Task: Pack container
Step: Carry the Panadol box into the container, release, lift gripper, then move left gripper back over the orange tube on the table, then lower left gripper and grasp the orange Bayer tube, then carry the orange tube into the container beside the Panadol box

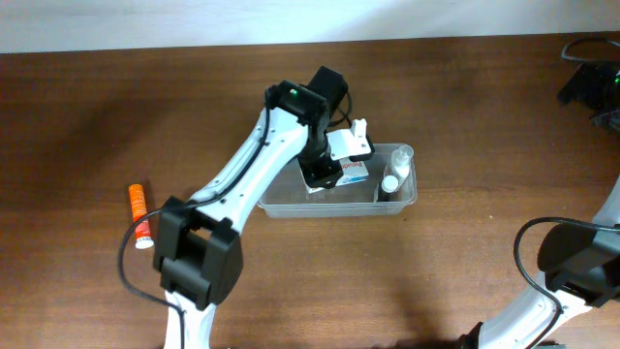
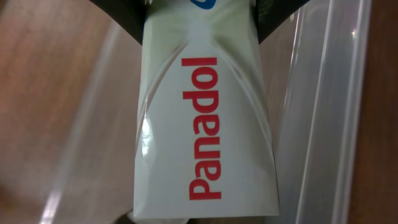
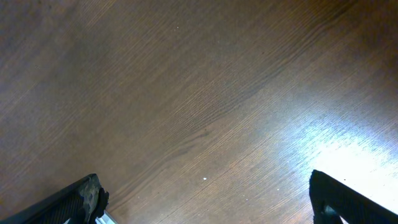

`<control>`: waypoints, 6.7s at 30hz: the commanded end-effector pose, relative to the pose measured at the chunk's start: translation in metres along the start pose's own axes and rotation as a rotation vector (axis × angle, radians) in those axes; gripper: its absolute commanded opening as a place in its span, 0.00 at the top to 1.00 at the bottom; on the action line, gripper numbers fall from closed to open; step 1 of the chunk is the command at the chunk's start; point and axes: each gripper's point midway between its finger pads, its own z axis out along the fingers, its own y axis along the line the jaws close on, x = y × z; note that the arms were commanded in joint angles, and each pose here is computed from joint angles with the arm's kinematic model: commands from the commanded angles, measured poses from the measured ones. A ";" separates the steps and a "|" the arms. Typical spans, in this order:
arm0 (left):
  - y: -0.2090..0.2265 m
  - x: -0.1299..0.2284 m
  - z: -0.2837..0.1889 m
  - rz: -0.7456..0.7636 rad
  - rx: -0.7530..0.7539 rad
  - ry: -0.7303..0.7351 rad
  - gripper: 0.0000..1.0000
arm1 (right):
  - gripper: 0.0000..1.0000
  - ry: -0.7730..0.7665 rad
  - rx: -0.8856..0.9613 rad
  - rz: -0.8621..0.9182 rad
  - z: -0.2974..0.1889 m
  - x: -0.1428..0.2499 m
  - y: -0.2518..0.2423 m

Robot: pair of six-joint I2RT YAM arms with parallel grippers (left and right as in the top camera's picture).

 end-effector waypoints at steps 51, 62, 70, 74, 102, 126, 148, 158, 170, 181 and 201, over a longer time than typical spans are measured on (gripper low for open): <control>0.082 0.200 -0.128 -1.256 -0.206 0.148 0.32 | 0.02 -0.036 0.001 0.005 -0.012 -0.003 -0.003; 0.086 0.237 -0.092 -1.434 -0.242 0.202 0.32 | 0.02 -0.036 0.000 0.005 -0.012 -0.003 -0.003; 0.075 0.297 -0.074 -1.607 -0.332 0.248 0.31 | 0.02 -0.036 0.001 0.005 -0.012 -0.003 -0.003; 0.067 0.318 -0.060 -1.662 -0.338 0.231 0.27 | 0.02 -0.036 0.001 0.005 -0.012 -0.003 -0.003; 0.068 0.392 -0.020 -1.786 -0.358 0.146 0.23 | 0.02 -0.036 0.001 0.005 -0.012 -0.003 -0.003; 0.078 0.395 -0.008 -1.767 -0.399 0.097 0.87 | 0.02 -0.036 0.001 0.005 -0.012 -0.003 -0.003; 0.082 0.385 -0.004 -1.769 -0.361 0.037 0.65 | 0.02 -0.036 0.001 0.005 -0.012 -0.003 -0.003; 0.081 0.388 0.006 -1.770 -0.371 0.024 0.67 | 0.02 -0.036 0.001 0.005 -0.012 -0.003 -0.003; 0.093 0.377 -0.001 -1.760 -0.352 -0.047 0.91 | 0.02 -0.036 0.001 0.005 -0.012 -0.003 -0.003; 0.157 0.290 -0.103 -1.447 -0.411 -0.336 0.90 | 0.02 -0.036 0.001 0.005 -0.012 -0.003 -0.003; 0.061 -0.011 -0.119 -0.007 -0.616 -0.145 0.89 | 0.02 -0.036 0.001 0.005 -0.012 -0.003 -0.003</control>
